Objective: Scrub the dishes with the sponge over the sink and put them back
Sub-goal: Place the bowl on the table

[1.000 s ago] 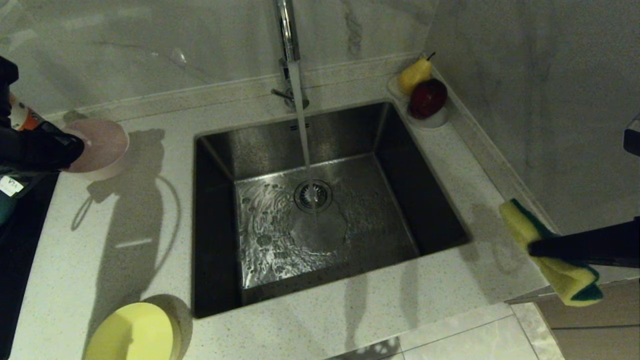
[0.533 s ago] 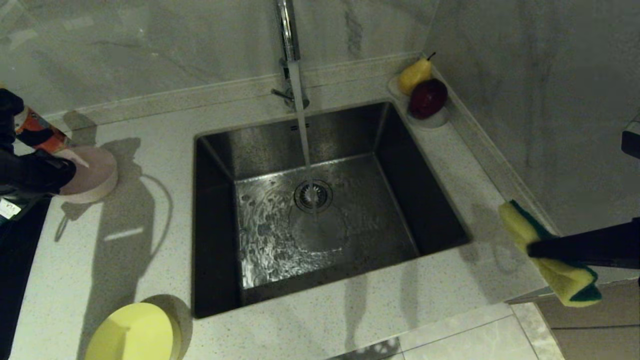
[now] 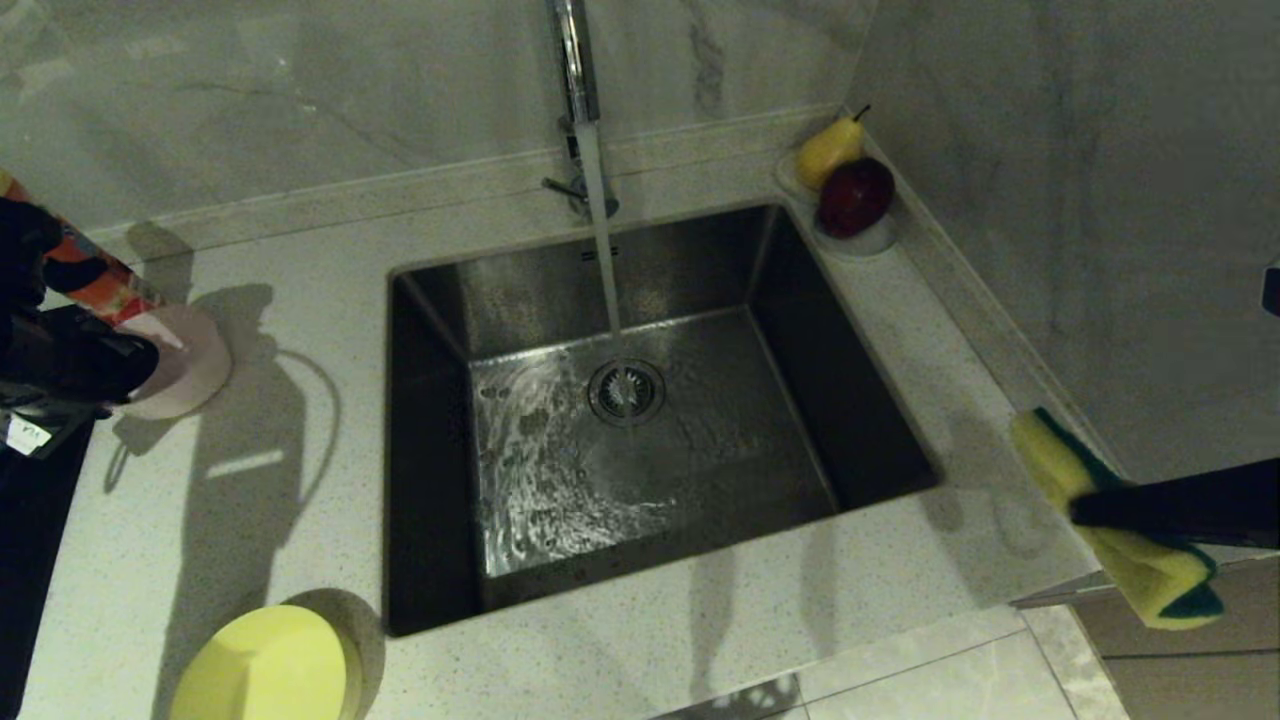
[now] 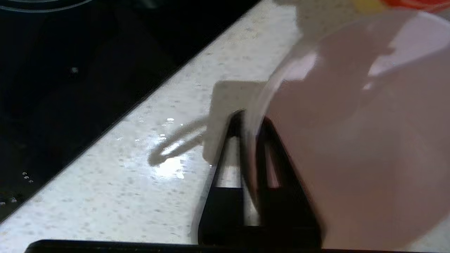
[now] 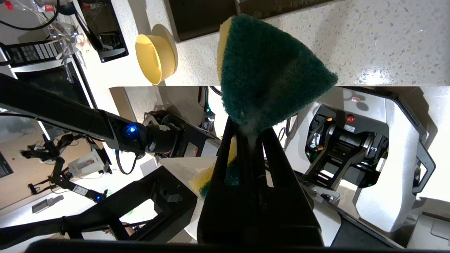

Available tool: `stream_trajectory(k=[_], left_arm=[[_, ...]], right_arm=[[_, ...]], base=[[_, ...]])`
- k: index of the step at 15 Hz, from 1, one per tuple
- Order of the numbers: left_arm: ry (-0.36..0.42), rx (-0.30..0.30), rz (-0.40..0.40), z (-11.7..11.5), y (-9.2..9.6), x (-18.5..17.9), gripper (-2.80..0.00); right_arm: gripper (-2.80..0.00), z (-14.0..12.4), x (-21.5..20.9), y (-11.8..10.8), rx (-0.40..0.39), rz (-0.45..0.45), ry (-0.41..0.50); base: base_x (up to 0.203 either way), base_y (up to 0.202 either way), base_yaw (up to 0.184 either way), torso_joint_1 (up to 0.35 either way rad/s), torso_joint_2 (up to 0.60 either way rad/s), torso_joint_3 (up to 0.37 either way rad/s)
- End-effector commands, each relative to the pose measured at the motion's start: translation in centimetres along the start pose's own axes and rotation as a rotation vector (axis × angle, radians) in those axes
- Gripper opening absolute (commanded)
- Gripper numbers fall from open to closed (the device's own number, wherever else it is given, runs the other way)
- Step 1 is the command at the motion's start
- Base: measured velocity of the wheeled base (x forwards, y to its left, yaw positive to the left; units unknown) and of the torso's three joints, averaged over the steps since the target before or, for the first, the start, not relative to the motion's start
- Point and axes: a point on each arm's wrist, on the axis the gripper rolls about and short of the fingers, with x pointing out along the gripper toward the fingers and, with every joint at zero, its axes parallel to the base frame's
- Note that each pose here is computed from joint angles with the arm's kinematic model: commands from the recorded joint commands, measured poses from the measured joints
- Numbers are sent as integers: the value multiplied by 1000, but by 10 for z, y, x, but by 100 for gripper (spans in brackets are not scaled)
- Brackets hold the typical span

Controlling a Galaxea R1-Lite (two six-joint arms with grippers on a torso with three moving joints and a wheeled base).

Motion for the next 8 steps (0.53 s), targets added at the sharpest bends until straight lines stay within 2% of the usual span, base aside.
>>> stream_trajectory(k=[1, 4, 8], left_arm=[[-12, -8, -10, 2, 0, -6, 0], [-52, -20, -48, 11, -3, -27, 0], [-171, -30, -160, 32, -3, -90, 0]], right_arm=[[-280, -2, -3, 0, 2, 4, -1], [-280, -3, -6, 2, -4, 9, -9], [-280, -6, -9, 2, -5, 10, -13]], base=[[0, 0, 0, 0, 0, 0], [0, 0, 0, 0, 0, 0], [0, 0, 0, 0, 0, 0]])
